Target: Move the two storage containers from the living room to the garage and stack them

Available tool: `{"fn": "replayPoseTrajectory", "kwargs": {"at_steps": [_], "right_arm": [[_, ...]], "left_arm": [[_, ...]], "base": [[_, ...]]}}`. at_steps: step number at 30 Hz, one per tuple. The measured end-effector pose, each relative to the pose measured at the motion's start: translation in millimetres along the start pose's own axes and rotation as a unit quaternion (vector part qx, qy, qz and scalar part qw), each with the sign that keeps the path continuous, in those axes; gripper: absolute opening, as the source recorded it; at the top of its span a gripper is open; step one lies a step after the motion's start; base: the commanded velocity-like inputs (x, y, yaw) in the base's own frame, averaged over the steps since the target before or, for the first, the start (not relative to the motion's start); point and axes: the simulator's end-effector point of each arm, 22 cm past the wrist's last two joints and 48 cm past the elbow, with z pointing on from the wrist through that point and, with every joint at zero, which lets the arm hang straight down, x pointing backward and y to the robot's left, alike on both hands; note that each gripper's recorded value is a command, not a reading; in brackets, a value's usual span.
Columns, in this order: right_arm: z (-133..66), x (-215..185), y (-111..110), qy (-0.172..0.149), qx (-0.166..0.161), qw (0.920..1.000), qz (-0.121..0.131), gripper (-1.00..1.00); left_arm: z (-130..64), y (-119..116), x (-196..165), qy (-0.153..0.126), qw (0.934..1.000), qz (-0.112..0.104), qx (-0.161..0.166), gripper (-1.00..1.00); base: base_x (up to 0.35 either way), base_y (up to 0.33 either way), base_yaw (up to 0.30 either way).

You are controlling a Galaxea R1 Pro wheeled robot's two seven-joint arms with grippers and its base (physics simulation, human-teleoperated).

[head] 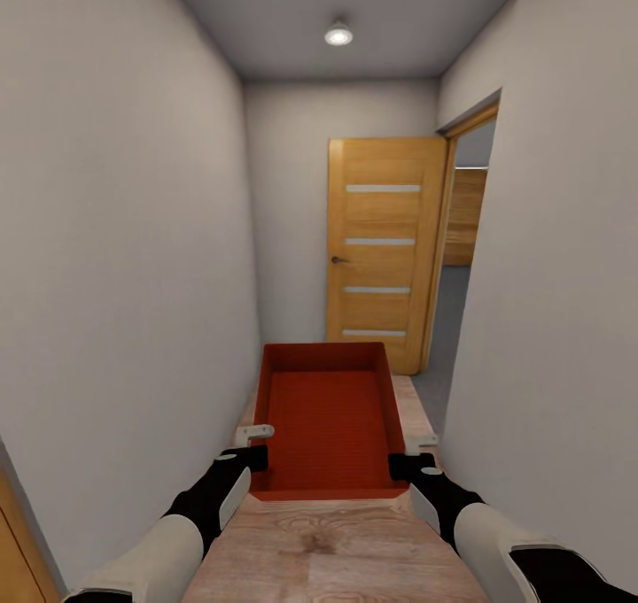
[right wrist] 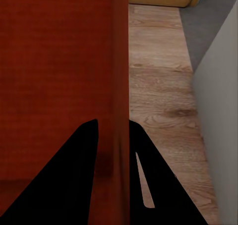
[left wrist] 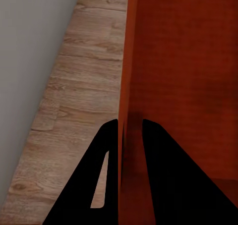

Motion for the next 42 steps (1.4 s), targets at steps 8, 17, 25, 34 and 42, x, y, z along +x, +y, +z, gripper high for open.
{"fn": "replayPoseTrajectory", "kwargs": {"at_steps": [8, 17, 25, 34, 42], "right_arm": [[0.0, 0.0, 0.0, 0.000, 0.000, 1.0000, 0.000, -1.00], [0.0, 0.0, 0.0, 0.000, 0.000, 1.0000, 0.000, -1.00], [0.0, 0.0, 0.0, 0.000, 0.000, 1.0000, 0.000, -1.00], [0.0, 0.0, 0.0, 0.000, 0.000, 1.0000, 0.000, -1.00], [0.0, 0.0, 0.0, 0.000, 0.000, 1.0000, 0.000, -1.00]], "left_arm": [[0.0, 0.0, 0.0, 0.000, 1.0000, 0.000, 0.000, -1.00], [0.0, 0.0, 0.0, 0.000, 1.0000, 0.000, 0.000, -1.00], [0.0, 0.0, 0.0, 0.000, 1.0000, 0.000, 0.000, -1.00], [0.0, 0.0, 0.0, 0.000, 1.0000, 0.000, 0.000, -1.00], [0.0, 0.0, 0.0, 0.000, 1.0000, 0.000, 0.000, -1.00]], "base": [[0.324, 0.000, 0.000], [0.324, 0.000, 0.000], [0.324, 0.000, 0.000], [0.324, 0.000, 0.000], [0.324, 0.000, 0.000]]}}
